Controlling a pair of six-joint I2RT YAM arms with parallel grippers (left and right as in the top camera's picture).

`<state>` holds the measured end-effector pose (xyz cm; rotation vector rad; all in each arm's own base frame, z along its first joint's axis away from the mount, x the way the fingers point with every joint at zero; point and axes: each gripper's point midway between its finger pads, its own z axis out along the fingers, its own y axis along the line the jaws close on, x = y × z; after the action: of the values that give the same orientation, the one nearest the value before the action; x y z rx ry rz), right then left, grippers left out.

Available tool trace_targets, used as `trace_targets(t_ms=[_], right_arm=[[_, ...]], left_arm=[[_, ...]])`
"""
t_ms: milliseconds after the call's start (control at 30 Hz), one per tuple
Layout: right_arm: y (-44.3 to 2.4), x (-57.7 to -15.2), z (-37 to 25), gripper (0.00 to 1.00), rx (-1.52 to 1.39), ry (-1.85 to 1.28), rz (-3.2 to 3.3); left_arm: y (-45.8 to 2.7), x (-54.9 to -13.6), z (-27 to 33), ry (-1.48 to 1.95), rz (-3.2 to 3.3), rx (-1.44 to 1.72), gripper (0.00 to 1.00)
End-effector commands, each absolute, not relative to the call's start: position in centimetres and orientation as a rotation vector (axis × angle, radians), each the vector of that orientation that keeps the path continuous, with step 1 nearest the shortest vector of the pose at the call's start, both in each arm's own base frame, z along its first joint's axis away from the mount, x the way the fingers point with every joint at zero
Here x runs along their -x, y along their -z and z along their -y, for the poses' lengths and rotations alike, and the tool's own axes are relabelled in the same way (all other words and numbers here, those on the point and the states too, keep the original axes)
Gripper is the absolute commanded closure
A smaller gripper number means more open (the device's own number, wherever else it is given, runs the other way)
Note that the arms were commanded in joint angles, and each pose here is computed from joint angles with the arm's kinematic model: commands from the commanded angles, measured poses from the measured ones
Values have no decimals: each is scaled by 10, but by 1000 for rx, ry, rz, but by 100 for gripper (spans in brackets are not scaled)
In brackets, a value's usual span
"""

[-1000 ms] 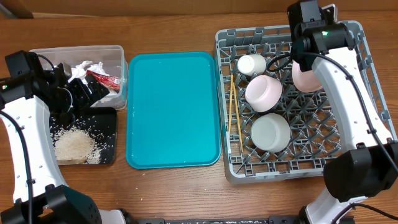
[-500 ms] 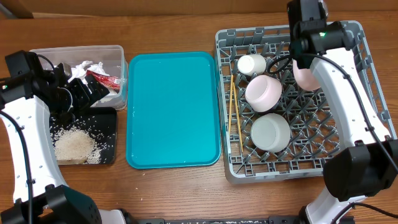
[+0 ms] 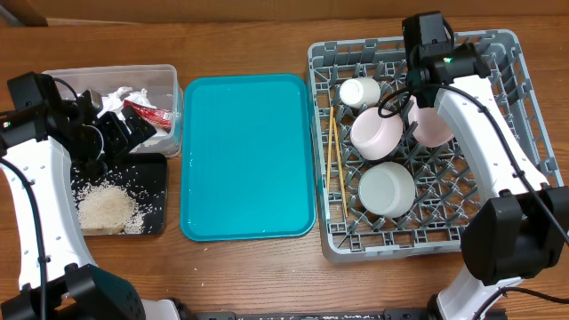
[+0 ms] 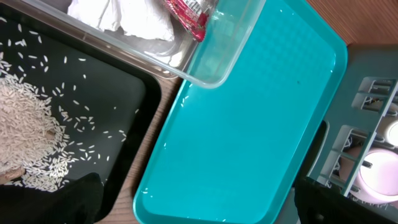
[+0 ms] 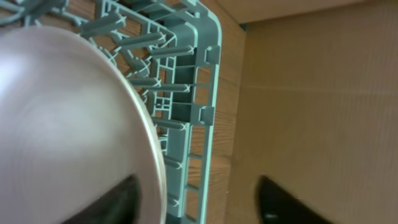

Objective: Sort waste into correct bins and load items into the dishwasher
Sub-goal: 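Stand the pink plate upright in the rack's right side and release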

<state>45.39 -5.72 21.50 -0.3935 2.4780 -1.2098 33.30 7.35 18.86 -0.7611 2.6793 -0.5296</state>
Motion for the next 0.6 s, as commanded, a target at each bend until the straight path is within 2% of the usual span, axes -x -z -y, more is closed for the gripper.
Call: trace_targets(t_ms=[0, 33, 200, 367, 567], right_arm=[[-226, -456, 62, 7, 345, 1244, -2436], [-229, -459, 62, 0, 330, 1247, -2421], [-244, -467, 43, 0, 222, 1132, -2366], [-253, -477, -35, 0, 133, 576, -2347], [-261, -460, -130, 0, 350, 31, -2351]], left_arm=[[-201, -336, -72, 515, -2652, 716, 0], [-201, -336, -72, 515, -2652, 716, 0], [-201, -336, -72, 515, -2652, 716, 0], [-201, -336, -72, 515, -2652, 716, 0], [-201, -336, -72, 515, -2652, 716, 0]])
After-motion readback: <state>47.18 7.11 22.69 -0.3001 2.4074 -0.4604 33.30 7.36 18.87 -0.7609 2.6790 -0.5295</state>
